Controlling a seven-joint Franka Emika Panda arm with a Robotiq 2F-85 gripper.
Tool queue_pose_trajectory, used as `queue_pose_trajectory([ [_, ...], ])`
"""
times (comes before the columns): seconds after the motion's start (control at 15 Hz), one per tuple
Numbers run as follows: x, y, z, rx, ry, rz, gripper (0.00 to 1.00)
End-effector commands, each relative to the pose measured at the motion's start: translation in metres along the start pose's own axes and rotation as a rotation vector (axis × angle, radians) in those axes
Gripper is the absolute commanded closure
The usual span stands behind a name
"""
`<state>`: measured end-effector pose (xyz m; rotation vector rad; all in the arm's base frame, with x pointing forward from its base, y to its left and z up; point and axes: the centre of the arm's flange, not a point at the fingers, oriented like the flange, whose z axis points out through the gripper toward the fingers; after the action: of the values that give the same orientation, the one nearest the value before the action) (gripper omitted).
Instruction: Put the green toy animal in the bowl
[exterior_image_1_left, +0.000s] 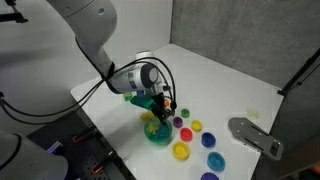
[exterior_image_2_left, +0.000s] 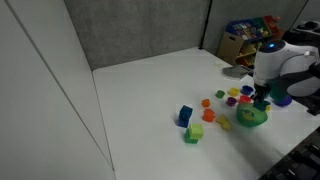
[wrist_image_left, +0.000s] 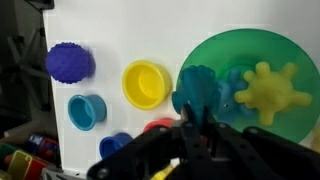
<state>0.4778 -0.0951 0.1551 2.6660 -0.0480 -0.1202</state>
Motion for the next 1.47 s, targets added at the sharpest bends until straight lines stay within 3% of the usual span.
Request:
queue_pose_trajectory([
  [0.0,-0.009,0.002,0.009,-0.025,0.026,0.021,0.63],
  [0.53,-0.010,-0.002,-0.003,-0.032,-0.017,0.017,0.01],
  [1.13,0.002,-0.014,-0.070,0.018,-0.188,0.058,0.00],
  [1.4,0.009,-0.012,-0.121,0.146,-0.179,0.090,0.00],
])
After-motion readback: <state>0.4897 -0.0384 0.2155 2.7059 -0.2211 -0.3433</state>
